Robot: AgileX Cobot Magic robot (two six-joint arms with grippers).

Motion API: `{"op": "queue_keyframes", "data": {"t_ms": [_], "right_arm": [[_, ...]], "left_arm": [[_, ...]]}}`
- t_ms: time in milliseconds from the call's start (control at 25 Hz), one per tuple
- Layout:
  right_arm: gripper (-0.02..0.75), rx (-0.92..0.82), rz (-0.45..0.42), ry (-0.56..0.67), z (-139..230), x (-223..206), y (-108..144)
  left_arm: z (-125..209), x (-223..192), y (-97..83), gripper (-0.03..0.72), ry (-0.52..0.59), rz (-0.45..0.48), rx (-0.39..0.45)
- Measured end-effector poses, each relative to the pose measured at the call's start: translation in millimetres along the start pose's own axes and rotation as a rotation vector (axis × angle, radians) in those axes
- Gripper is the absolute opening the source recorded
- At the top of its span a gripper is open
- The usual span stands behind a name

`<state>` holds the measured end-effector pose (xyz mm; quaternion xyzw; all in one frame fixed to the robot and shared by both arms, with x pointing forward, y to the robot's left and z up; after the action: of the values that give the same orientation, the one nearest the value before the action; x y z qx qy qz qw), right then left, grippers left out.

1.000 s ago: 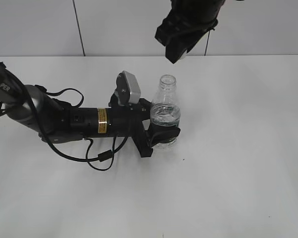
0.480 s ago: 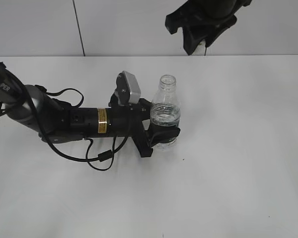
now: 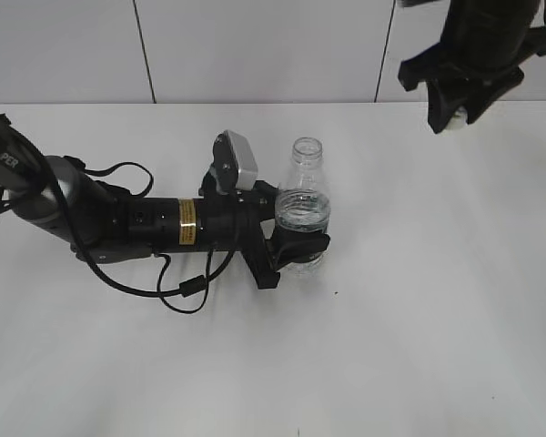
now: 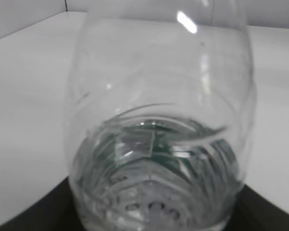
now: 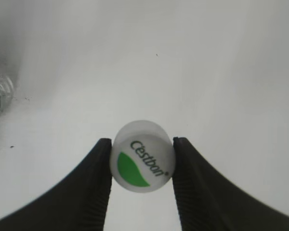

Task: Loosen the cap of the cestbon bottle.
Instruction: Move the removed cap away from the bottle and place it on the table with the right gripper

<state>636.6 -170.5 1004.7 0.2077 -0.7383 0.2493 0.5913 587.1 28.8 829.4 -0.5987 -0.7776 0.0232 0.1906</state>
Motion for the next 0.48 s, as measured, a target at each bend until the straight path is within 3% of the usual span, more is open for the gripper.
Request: {"op": "queue_keyframes", "data": {"t_ms": [240,480], "right_arm": [[0.296,-0.059,-0.031,0.122,34.5,-31.1,-14.7],[0.296,-0.07,-0.017,0.082,43.1,-59.0,-15.0]], "left_arm": [[0.0,0.0,0.0,0.412,0.0,0.0,0.0],[0.0,0.0,0.0,0.412,0.0,0.0,0.0]]}}
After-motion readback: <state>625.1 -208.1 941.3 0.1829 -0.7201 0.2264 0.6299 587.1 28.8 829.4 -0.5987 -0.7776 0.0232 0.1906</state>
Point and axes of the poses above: a point on each arm's last joint axis where the gripper is mounted, x pointing back along that axis away from the gripper, y along the wrist's bending axis when the last joint is at zero, z = x × y, the point moved 4 cm from there along -x, pointing out along that axis toward the gripper, and after that the axes turned 15 degrees about x, right-handed, at the moved point
